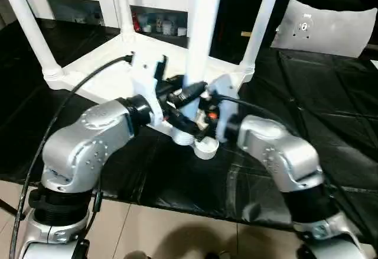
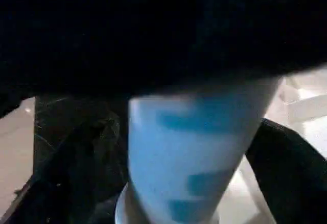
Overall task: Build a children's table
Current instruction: Pick table leg
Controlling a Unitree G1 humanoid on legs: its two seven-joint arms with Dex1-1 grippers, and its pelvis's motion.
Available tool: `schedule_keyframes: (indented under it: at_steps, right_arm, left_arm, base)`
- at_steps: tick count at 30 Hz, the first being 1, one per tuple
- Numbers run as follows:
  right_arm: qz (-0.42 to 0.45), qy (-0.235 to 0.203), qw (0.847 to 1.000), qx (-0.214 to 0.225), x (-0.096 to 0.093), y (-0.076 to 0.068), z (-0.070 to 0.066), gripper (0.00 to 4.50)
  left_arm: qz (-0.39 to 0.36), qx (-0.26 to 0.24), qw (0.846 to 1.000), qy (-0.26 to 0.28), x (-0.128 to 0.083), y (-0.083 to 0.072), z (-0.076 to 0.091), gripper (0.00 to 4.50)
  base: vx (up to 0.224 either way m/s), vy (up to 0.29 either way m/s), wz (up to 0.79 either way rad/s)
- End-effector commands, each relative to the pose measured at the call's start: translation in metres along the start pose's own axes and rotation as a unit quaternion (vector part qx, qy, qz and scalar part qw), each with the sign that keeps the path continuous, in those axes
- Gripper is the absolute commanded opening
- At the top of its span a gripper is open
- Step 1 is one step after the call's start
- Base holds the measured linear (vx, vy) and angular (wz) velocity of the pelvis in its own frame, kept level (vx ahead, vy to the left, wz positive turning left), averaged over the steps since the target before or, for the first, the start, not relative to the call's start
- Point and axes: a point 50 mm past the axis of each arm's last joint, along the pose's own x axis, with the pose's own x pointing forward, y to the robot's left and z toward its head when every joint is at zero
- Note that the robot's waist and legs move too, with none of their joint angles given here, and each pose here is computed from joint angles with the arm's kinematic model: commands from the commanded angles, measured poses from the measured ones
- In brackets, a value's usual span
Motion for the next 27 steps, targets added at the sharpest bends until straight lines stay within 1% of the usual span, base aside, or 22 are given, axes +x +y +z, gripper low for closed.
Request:
schedule_keyframes:
  at_steps: [1,5,6,7,8,9,11,13,15,18,19,21,27]
  right_arm:
    - [-0.001,-0.004,1.0,0.014,-0.0006,-0.0023,0.0035,3.86]
    - [0.002,-0.002,1.0,0.022,0.0013,-0.0027,0.0044,3.44]
    - [0.002,-0.002,1.0,0.023,0.0016,-0.0029,0.0047,3.44]
    - [0.002,-0.002,1.0,0.024,0.0016,-0.0029,0.0047,3.29]
    - [0.002,-0.001,1.0,0.025,0.0015,-0.0029,0.0047,3.29]
    - [0.003,-0.001,1.0,0.028,0.0015,-0.0028,0.0048,3.08]
    - [0.006,0.001,0.999,0.033,0.0013,-0.0026,0.0048,3.01]
    - [0.008,0.002,0.999,0.036,0.0012,-0.0023,0.0048,2.75]
    - [0.01,0.001,0.999,0.04,0.0011,-0.0021,0.0048,2.75]
    - [0.011,-0.004,0.999,0.053,0.0003,-0.0021,0.0049,2.39]
    - [0.011,-0.006,0.998,0.056,0.0,-0.0021,0.0051,2.39]
    - [0.014,-0.009,0.998,0.064,0.0001,-0.0021,0.0055,2.11]
    - [0.018,-0.015,0.996,0.083,-0.0006,-0.0013,0.0053,1.95]
  left_arm:
    - [-0.01,0.021,1.0,-0.014,0.0004,-0.0046,0.0091,1.95]
    - [-0.01,0.024,1.0,-0.014,0.0008,-0.0046,0.0097,1.95]
    - [-0.008,0.026,1.0,-0.015,0.0008,-0.004,0.0098,1.95]
    - [-0.008,0.026,1.0,-0.015,0.0009,-0.0039,0.0099,1.95]
    - [-0.008,0.029,0.999,-0.014,0.0009,-0.0038,0.0098,1.95]
    - [-0.008,0.032,0.999,-0.013,0.001,-0.0038,0.0097,1.95]
    - [-0.008,0.036,0.999,-0.011,0.0008,-0.0034,0.0093,1.95]
    - [-0.008,0.037,0.999,-0.01,0.0007,-0.003,0.009,1.95]
    - [-0.009,0.037,0.999,-0.01,0.0006,-0.0032,0.009,1.95]
    - [-0.013,0.039,0.999,-0.009,0.0006,-0.0042,0.0089,1.95]
    - [-0.014,0.039,0.999,-0.009,0.0006,-0.0045,0.0088,1.95]
    - [-0.015,0.038,0.999,-0.01,0.0005,-0.0045,0.0088,1.95]
    - [-0.013,0.033,0.999,-0.011,-0.0002,-0.0054,0.0082,1.95]
  base:
    - [0.0,0.0,0.0]
    - [0.0,0.0,0.0]
    - [0.0,0.0,0.0]
    - [0.0,0.0,0.0]
    - [0.0,0.0,0.0]
    - [0.0,0.0,0.0]
    - [0.0,0.0,0.0]
    - [0.0,0.0,0.0]
    - [0.0,0.0,0.0]
    - [0.0,0.0,0.0]
    - [0.0,0.0,0.0]
    - [0.0,0.0,0.0]
    - [0.0,0.0,0.0]
